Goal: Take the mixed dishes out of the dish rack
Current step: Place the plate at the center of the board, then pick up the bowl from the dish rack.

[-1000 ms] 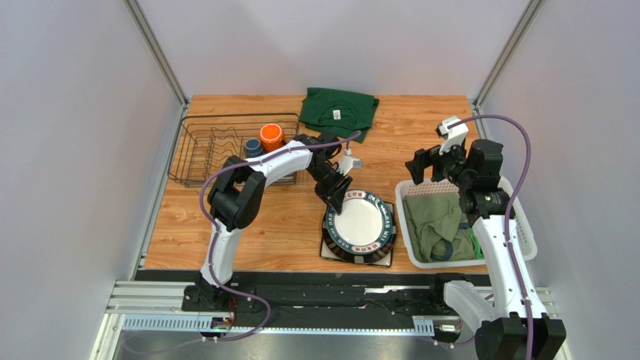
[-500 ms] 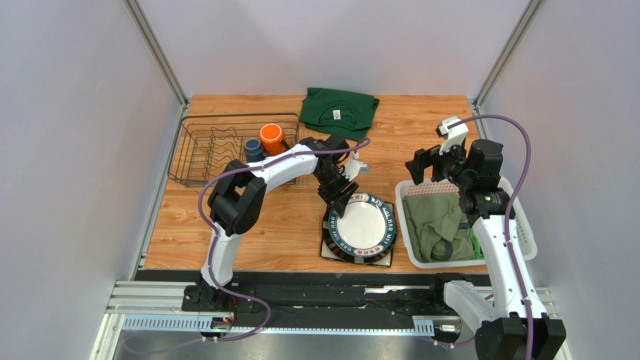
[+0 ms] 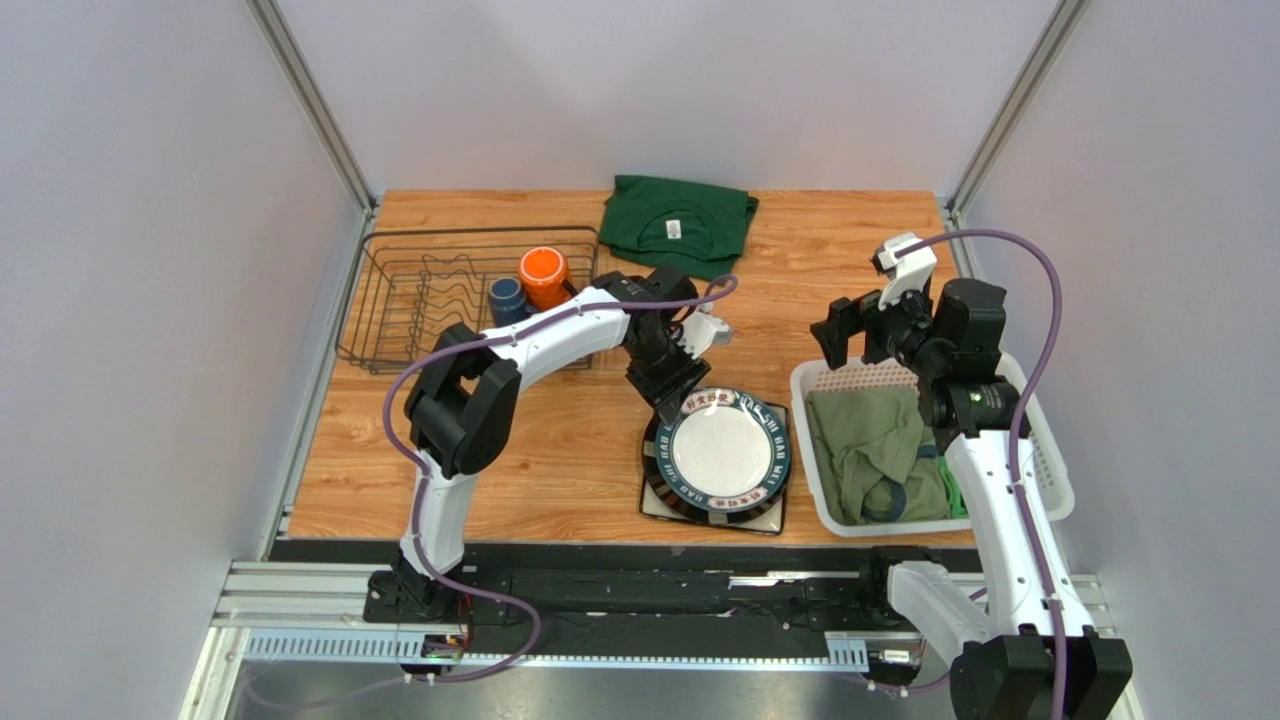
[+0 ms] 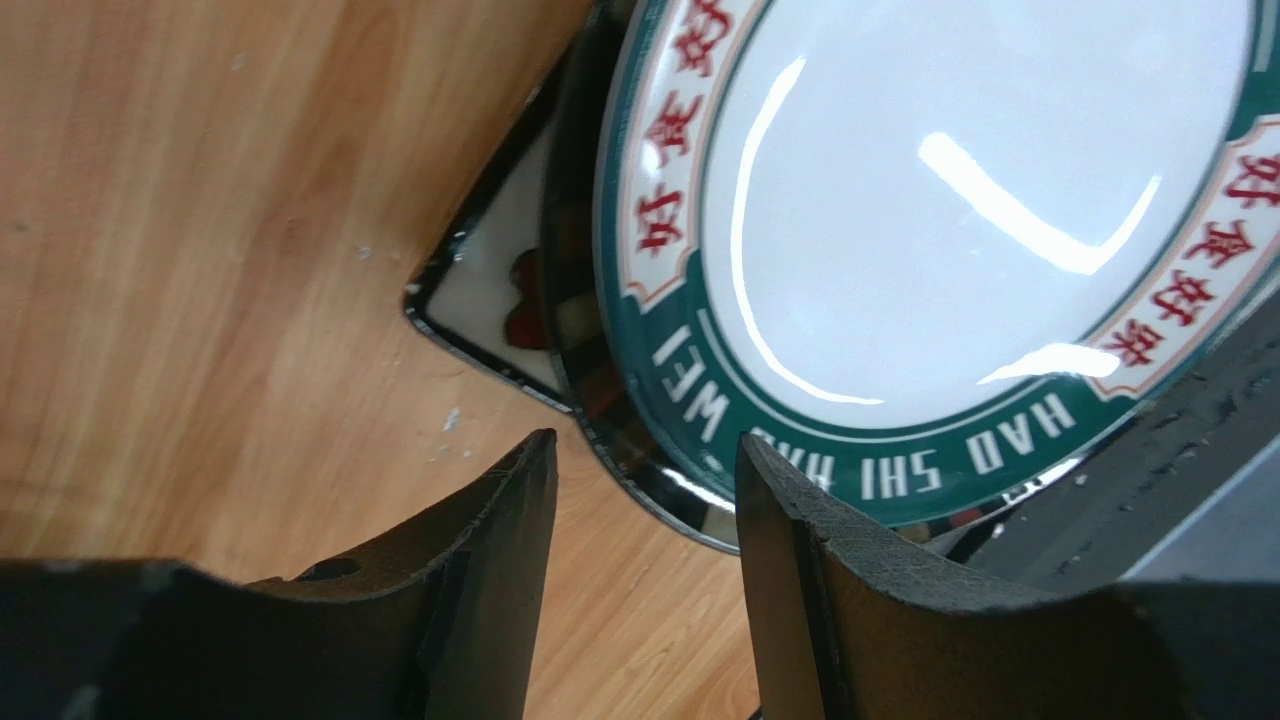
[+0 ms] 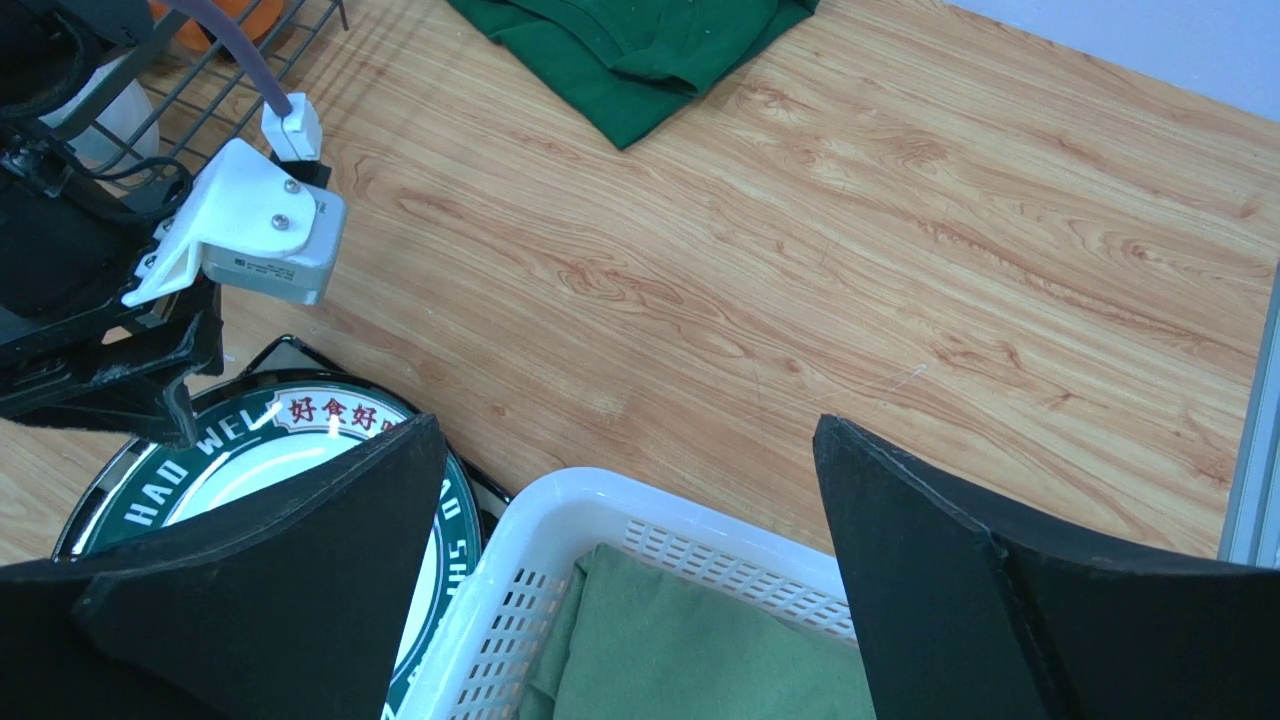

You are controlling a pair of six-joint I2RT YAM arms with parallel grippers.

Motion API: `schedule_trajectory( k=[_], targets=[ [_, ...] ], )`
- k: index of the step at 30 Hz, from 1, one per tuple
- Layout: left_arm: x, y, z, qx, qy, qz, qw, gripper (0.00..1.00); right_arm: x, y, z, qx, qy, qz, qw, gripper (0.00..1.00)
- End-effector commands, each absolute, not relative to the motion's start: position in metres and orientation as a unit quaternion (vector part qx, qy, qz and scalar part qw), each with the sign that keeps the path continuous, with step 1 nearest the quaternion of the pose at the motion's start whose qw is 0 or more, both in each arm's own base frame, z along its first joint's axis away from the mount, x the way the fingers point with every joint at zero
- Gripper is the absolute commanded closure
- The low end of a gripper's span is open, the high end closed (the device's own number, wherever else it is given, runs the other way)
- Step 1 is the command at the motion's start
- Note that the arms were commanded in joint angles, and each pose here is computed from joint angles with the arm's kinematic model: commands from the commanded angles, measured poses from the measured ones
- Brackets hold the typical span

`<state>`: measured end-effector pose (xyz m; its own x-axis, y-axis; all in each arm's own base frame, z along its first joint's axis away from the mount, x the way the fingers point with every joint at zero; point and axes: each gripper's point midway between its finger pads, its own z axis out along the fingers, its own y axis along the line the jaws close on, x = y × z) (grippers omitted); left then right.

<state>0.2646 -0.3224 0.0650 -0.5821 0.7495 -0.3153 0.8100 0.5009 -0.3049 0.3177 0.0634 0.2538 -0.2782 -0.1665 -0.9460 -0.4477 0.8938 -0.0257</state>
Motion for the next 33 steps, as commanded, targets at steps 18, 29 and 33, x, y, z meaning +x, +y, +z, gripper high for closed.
schedule_trajectory(
  k=[18,29,33],
  targets=[
    [0.29,-0.299,0.175,0.495,0.82,-0.161,0.237,0.43,0.316,0.063,0.265,-0.201,0.779,0.118,0.582,0.01],
    [0.284,-0.251,0.223,0.523,0.781,-0.094,0.329,0.25,0.314,0.066,0.269,-0.203,0.775,0.124,0.585,0.01],
    [0.29,-0.225,0.23,0.516,0.78,-0.075,0.347,0.19,0.313,0.067,0.27,-0.205,0.774,0.126,0.586,0.01]
  ],
)
